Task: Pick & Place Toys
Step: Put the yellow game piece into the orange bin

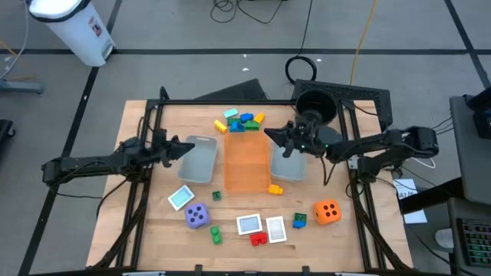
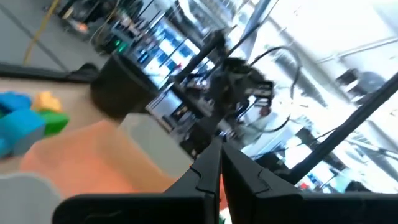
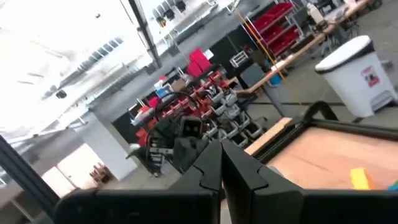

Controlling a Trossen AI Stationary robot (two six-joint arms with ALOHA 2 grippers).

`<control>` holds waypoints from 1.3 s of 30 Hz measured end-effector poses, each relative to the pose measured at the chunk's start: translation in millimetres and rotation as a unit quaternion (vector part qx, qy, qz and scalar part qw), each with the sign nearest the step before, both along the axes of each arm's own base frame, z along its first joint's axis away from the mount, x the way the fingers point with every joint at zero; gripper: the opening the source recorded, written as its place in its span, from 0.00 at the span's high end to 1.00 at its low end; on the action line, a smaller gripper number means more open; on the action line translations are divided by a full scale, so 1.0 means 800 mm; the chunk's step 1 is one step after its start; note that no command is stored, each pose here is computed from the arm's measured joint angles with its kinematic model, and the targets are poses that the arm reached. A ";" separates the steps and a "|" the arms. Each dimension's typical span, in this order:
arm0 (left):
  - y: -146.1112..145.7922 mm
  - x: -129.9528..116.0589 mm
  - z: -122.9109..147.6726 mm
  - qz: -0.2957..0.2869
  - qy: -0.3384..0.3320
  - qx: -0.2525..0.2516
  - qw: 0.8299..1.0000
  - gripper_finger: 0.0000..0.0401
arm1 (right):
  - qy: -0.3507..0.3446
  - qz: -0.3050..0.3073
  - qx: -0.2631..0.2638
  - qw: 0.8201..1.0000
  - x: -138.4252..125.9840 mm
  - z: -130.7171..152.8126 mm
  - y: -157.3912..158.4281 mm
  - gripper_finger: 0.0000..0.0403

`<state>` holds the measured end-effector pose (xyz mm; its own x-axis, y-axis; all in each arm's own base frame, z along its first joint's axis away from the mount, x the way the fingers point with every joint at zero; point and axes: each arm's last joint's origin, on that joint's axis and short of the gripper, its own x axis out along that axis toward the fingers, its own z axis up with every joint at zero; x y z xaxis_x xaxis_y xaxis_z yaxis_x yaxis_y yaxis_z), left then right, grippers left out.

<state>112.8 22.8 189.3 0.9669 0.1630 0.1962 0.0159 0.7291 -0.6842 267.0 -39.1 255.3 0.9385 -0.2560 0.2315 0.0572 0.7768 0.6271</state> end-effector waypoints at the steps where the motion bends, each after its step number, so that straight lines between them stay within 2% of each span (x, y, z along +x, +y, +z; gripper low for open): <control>1: 0.000 0.000 0.002 0.000 -0.010 0.002 1.000 0.95 | -0.003 0.000 0.005 1.000 0.001 -0.001 0.000 1.00; 5: 0.002 -0.003 0.010 0.038 -0.043 -0.006 0.998 0.95 | 0.000 0.003 0.032 0.999 0.004 -0.006 -0.001 1.00; 8: 0.003 -0.005 0.018 0.043 -0.079 -0.026 0.996 0.95 | -0.028 -0.010 0.054 0.998 0.003 -0.002 -0.002 1.00; 14: 0.003 -0.005 0.045 0.072 -0.066 0.048 0.994 0.95 | -0.112 -0.006 0.052 0.992 0.000 0.025 -0.004 1.00; 18: 0.007 0.003 0.070 0.100 0.039 0.113 0.988 0.95 | -0.124 -0.005 0.044 0.991 0.011 0.052 -0.005 0.98; 20: 0.010 0.010 0.087 0.104 0.093 0.143 0.980 0.94 | -0.107 0.003 0.027 0.994 0.020 0.067 -0.006 0.95; 23: 0.016 0.025 0.105 0.099 0.170 0.176 0.965 0.88 | -0.067 0.019 0.007 0.998 0.033 0.089 -0.008 0.88; 25: 0.024 0.040 0.122 0.099 0.188 0.189 0.959 0.81 | -0.042 0.022 -0.011 0.999 0.040 0.103 -0.008 0.81; 29: 0.045 0.072 0.146 0.110 0.244 0.194 0.944 0.63 | 0.017 0.009 -0.055 0.998 0.047 0.114 -0.009 0.67; 31: 0.060 0.087 0.152 0.117 0.283 0.184 0.934 0.54 | 0.034 0.003 -0.061 0.998 0.047 0.112 -0.013 0.61; 35: 0.093 0.111 0.155 0.127 0.367 0.161 0.907 0.40 | 0.069 0.010 -0.026 0.997 0.046 0.103 -0.028 0.48; 39: 0.130 0.134 0.148 0.092 0.440 0.173 0.876 0.31 | 0.118 0.051 -0.019 0.991 0.042 0.090 -0.048 0.38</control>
<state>219.7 126.6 307.8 0.7318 0.4098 -0.5445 -0.5466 0.8301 -0.1098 300.9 -77.4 327.2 0.9884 -0.1518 0.0095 0.1187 0.8086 0.5763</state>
